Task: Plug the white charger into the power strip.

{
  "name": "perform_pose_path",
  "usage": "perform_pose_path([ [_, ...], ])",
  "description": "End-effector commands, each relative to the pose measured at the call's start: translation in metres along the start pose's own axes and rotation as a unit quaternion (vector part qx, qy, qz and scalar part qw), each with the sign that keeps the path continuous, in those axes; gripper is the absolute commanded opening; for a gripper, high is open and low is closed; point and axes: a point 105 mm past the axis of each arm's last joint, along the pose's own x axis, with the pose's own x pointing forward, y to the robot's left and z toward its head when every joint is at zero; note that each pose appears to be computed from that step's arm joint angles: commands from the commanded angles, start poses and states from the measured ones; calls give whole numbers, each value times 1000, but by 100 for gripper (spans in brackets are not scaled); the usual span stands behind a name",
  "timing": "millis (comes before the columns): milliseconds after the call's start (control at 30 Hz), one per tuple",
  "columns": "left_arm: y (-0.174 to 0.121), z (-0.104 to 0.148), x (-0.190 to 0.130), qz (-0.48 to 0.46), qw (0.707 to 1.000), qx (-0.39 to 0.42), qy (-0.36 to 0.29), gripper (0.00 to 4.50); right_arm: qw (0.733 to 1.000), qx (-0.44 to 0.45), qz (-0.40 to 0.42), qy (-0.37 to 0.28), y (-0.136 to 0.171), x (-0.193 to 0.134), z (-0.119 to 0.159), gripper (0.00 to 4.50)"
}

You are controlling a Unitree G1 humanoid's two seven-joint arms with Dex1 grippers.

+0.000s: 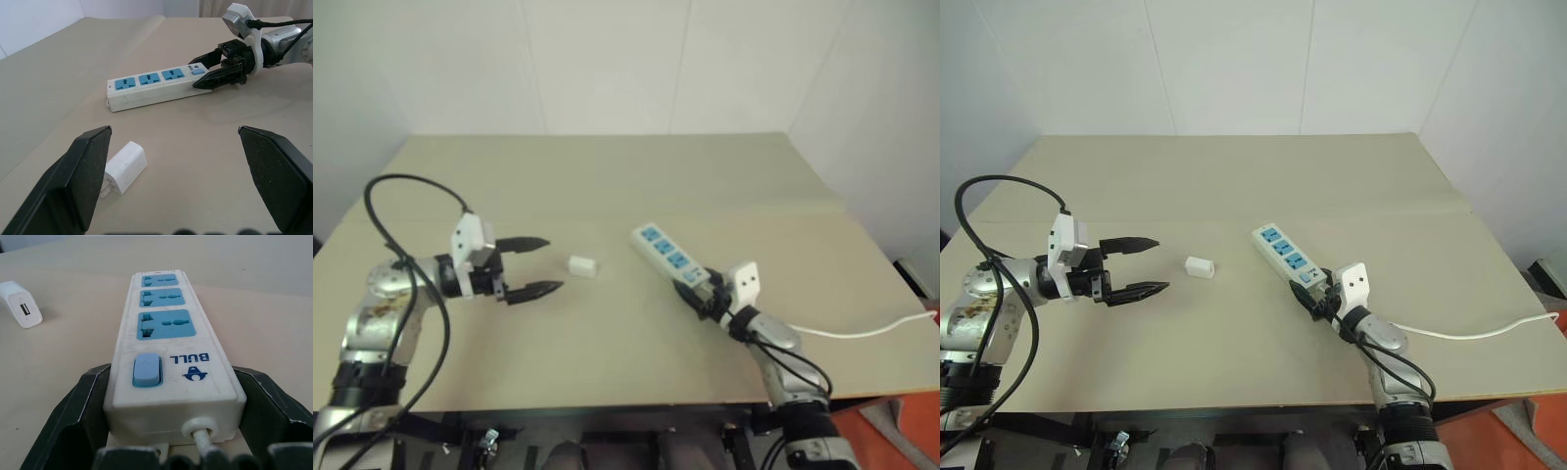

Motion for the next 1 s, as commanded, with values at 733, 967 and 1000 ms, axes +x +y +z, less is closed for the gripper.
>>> perform_pose_path([
  [733, 49, 20, 8, 37, 990, 109, 77, 450, 973, -131, 182, 52, -12, -53, 22, 341],
  [967, 69, 50, 23, -15, 980, 171, 99, 450, 966, -109, 224, 72, -4, -68, 12, 341],
  [1000, 69, 53, 22, -30, 978, 186, 94, 450, 965, -106, 227, 75, -2, -69, 11, 341],
])
